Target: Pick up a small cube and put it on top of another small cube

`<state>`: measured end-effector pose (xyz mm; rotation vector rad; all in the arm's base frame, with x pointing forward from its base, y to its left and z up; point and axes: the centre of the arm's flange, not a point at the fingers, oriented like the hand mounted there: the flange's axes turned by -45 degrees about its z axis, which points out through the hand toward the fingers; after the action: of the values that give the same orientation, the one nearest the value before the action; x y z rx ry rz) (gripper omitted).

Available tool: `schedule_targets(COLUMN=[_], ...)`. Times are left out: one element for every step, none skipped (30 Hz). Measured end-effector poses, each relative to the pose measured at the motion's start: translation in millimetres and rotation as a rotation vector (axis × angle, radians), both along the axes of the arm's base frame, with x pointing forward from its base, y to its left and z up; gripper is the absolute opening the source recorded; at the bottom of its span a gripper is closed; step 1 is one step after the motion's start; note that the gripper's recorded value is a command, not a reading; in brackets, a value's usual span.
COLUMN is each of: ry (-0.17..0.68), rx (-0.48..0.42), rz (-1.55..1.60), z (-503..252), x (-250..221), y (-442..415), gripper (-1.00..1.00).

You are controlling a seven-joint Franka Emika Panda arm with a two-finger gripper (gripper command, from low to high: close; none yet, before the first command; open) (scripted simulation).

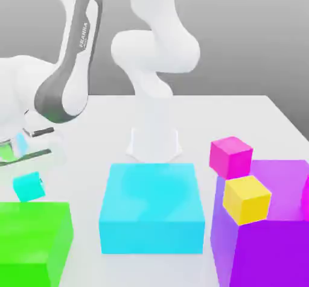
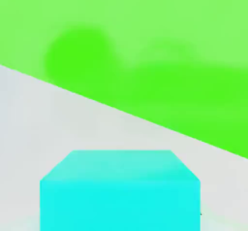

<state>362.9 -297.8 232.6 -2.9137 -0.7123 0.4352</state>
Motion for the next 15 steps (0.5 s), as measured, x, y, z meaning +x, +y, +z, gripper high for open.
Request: schedule_targets(ry=[0.004, -0.006, -0.021, -0.039, -0.059, -0.079, -0.099, -0.120, -0.140, -0.160, -0.180, -0.199, -0.217, -0.236, -0.258], rx=[0.005, 0.008, 0.010, 0.012, 0.014, 0.016, 0.018, 0.020, 0.021, 0.022, 0.023, 0.024, 0.025, 0.026, 0.028], rz=[0.040, 0.075, 0.117, 0.171, 0.205, 0.243, 0.280, 0.303, 0.321, 0.336, 0.355, 0.378, 0.402, 0.429, 0.451], z=[10, 22, 35, 48, 63, 78, 93, 108, 124, 140, 156, 171, 185, 200, 214], x=[14, 30, 49, 69, 82, 92, 100, 104, 105, 104, 102, 98, 92, 84, 73], y=[10, 29, 56, 93, 123, 156, 189, 216, 241, 264, 289, 314, 339, 365, 390], gripper=[-1.00, -1.00, -1.00, -1.00, -1.00, -1.00, -1.00, -1.00, -1.00, -1.00, -1.00, -1.00, -1.00, -1.00, -1.00])
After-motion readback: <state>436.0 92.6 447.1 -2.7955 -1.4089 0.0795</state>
